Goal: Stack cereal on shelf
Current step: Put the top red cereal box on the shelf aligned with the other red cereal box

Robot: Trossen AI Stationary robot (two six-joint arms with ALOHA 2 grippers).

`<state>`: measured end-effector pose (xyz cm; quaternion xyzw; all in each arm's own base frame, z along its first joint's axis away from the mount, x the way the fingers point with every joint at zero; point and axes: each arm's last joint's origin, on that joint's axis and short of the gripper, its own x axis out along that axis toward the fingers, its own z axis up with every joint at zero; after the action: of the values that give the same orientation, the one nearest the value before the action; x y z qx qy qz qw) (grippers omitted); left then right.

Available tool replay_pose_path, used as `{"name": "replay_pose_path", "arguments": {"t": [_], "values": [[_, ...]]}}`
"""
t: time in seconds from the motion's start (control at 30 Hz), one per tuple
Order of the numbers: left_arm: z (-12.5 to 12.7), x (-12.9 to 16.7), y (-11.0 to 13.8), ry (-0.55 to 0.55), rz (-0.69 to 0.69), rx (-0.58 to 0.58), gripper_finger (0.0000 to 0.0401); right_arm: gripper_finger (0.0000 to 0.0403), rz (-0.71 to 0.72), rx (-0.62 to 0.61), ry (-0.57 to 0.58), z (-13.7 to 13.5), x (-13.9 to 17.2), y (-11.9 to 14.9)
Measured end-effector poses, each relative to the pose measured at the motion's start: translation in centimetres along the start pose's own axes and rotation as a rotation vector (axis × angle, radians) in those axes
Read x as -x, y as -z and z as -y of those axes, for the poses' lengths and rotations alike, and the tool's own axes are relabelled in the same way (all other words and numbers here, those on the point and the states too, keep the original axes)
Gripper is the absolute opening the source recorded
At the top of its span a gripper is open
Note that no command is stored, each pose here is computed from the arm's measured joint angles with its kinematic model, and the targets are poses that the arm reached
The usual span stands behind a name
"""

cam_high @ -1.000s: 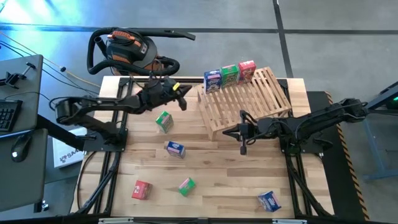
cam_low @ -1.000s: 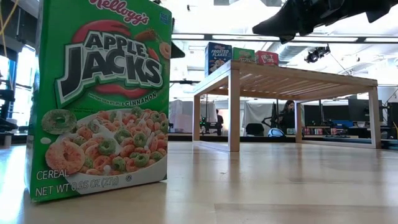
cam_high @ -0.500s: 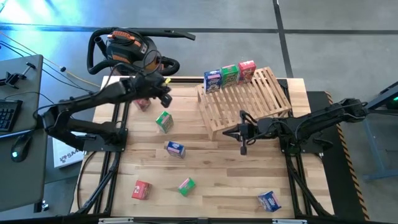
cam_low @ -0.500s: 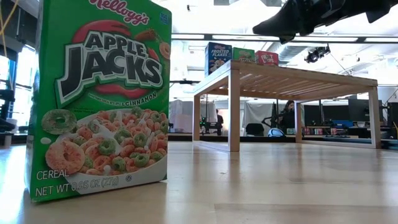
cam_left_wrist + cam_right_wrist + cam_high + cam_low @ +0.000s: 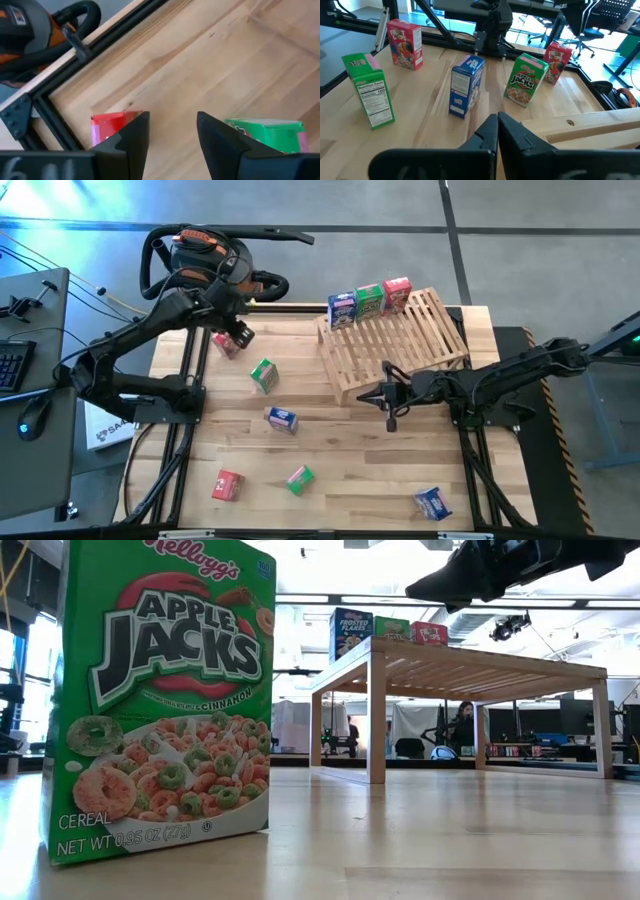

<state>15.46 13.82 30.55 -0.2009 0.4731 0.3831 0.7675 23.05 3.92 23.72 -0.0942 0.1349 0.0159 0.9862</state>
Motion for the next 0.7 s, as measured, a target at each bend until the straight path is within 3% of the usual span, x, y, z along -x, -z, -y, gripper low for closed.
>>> {"name": "replay_pose_path", "arguments": {"t": [0.27,0.53,0.7], "values": [[-1.5,-0.2,0.0,0.023,-0.021,0.057,0.0116,0.0000,0.000,0.000,-0.002,0.0,0.0,0.0],[-2.4,-1.4,0.0,0.005,-0.108,0.036,0.0167,0.0000,0.000,0.000,-0.002,0.0,0.0,0.0],[-2.3,-2.3,-0.1,0.069,-0.172,-0.024,0.0168,0.0000,0.000,0.000,-0.002,0.0,0.0,0.0]]}}
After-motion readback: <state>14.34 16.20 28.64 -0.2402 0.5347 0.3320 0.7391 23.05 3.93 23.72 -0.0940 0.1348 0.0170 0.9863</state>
